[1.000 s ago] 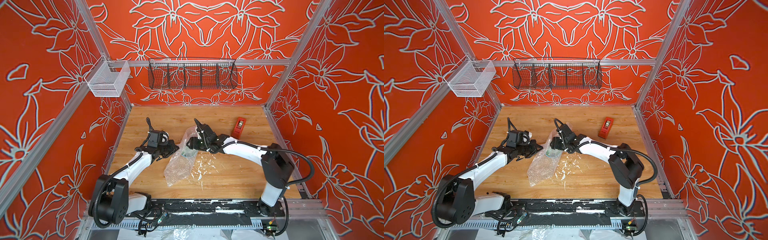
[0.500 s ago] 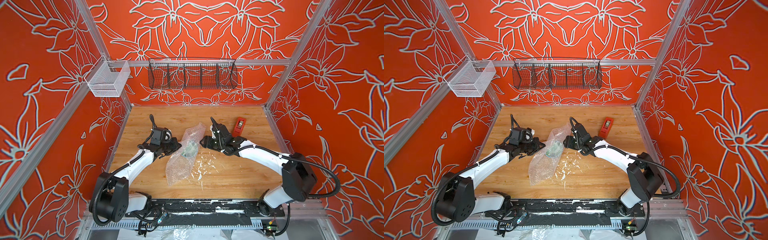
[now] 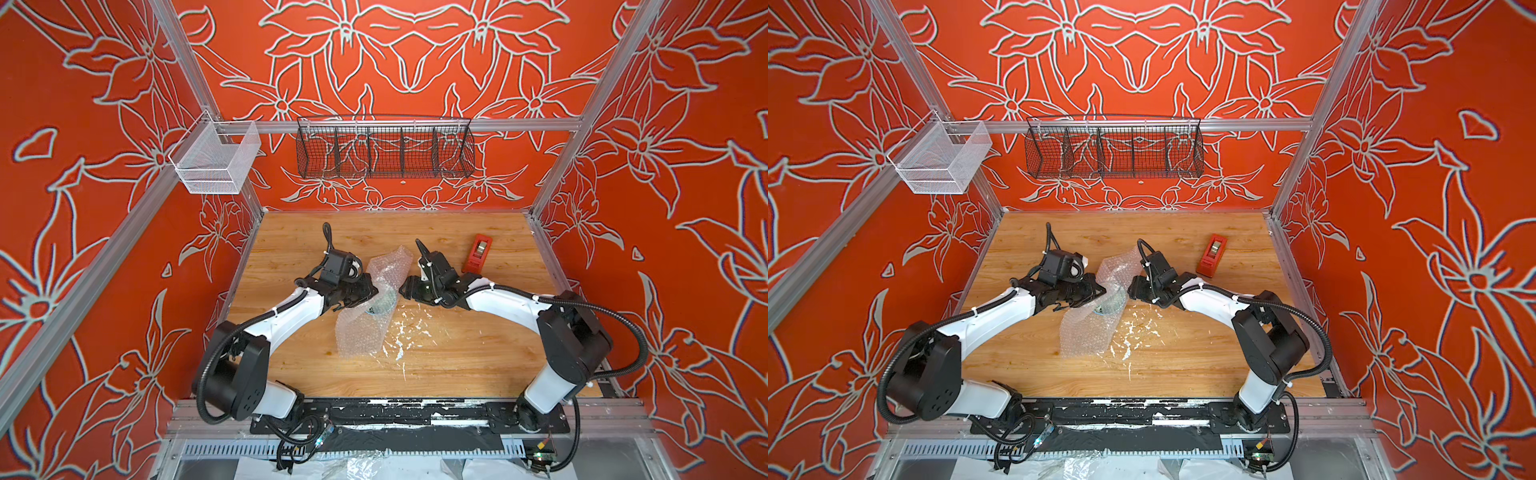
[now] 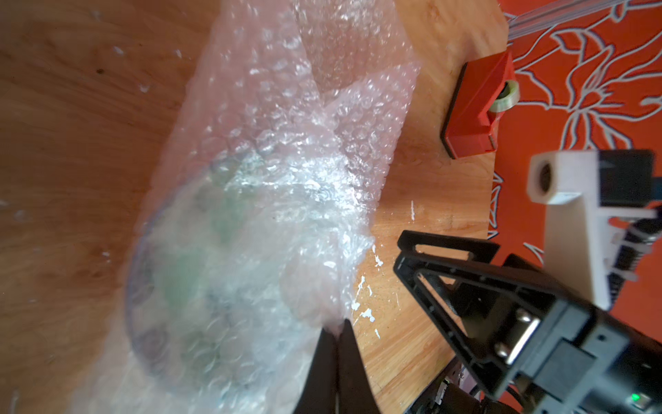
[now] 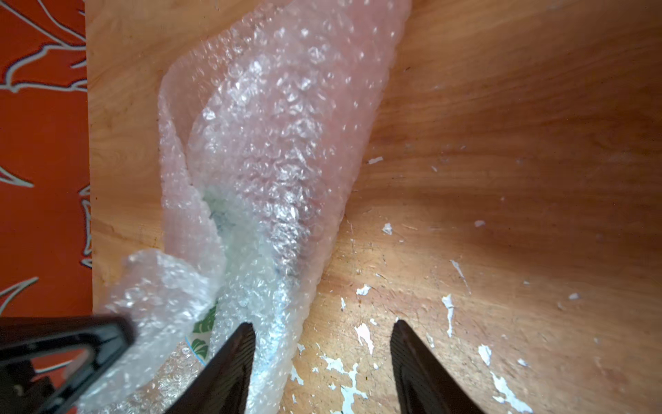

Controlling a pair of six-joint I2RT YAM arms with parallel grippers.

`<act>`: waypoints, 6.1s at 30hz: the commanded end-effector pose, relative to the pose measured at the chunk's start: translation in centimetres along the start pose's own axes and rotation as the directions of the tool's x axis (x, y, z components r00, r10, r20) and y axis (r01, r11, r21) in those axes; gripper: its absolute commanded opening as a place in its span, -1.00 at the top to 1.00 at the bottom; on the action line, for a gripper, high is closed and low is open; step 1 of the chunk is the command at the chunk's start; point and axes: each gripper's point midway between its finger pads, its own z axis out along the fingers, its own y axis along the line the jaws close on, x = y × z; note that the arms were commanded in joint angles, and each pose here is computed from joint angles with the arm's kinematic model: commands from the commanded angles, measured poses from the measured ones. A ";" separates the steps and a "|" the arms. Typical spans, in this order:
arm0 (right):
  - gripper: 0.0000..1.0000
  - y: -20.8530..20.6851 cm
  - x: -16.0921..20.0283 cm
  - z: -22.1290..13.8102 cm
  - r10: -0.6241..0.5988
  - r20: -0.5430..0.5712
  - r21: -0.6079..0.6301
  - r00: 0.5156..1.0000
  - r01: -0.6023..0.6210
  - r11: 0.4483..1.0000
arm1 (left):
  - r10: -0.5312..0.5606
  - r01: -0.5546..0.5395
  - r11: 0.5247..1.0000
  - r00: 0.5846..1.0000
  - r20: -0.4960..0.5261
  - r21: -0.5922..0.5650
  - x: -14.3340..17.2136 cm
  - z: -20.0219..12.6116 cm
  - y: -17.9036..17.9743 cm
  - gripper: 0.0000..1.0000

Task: Wrap bowls in bubble wrap
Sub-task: Wrap the bowl in bubble wrap.

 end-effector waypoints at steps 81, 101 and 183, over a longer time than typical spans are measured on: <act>0.53 6.8 -12.7 7.9 0.016 -0.125 -0.570 0.992 -0.085 0.817 | -0.109 0.024 0.904 0.978 -0.177 -0.428 4.5 6.1 8.6 0.40; 0.92 9.2 -4.0 1.5 -0.115 -0.205 -0.672 0.972 -0.054 0.739 | -0.106 0.030 0.909 0.981 -0.162 -0.416 4.6 5.6 8.3 0.40; 0.88 6.7 8.2 7.6 -0.480 -0.294 -0.311 0.826 0.392 0.866 | -0.065 0.075 0.978 0.996 0.060 -0.196 -0.2 -1.3 6.4 -0.43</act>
